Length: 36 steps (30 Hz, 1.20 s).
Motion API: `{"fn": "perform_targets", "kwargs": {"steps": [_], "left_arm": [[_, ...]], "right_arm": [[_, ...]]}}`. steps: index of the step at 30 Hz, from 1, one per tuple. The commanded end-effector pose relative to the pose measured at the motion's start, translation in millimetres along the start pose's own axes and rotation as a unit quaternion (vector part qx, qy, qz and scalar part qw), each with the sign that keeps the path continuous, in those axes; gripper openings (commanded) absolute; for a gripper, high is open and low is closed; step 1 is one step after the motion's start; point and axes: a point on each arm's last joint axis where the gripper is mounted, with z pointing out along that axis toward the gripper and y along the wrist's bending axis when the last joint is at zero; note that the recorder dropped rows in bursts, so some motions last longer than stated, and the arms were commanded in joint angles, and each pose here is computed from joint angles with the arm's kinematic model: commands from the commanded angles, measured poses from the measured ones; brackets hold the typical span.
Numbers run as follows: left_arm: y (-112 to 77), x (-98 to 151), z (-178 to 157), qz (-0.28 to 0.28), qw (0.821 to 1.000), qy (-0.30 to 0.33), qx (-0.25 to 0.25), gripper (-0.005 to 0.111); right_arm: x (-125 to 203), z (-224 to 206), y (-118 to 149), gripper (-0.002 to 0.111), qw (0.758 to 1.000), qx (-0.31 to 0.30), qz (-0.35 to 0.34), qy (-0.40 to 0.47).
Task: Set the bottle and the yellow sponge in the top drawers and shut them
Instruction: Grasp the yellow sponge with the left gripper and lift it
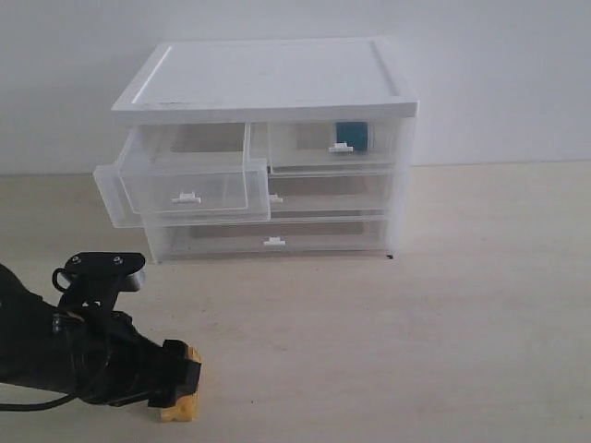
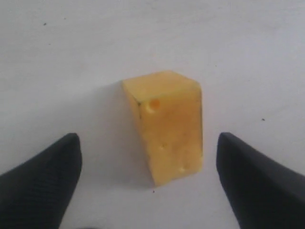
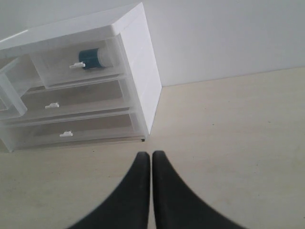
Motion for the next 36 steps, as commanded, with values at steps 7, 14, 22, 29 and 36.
{"fn": "perform_targets", "kwargs": {"steps": [7,14,22,29,36], "left_arm": [[-3.9,-8,18,-0.015,1.000,0.008,-0.004,0.043],[-8.8,-7,12,0.019,0.999,0.030,0.017,0.004],[-31.5,-29,-55,0.107,0.990,-0.017,0.094,0.004],[-51.4,-57,-149,0.231,0.950,-0.161,0.135,0.004],[-55.1,-88,-195,0.358,0.894,-0.264,0.063,0.004]], "right_arm": [[1,0,-1,0.000,1.000,0.003,0.002,-0.003],[1,0,-1,0.000,1.000,0.003,0.002,-0.005],[1,0,-1,0.000,1.000,0.003,0.002,-0.005],[1,0,-1,0.000,1.000,0.003,0.002,-0.005],[1,0,-1,0.000,1.000,0.003,0.002,-0.005]]}}
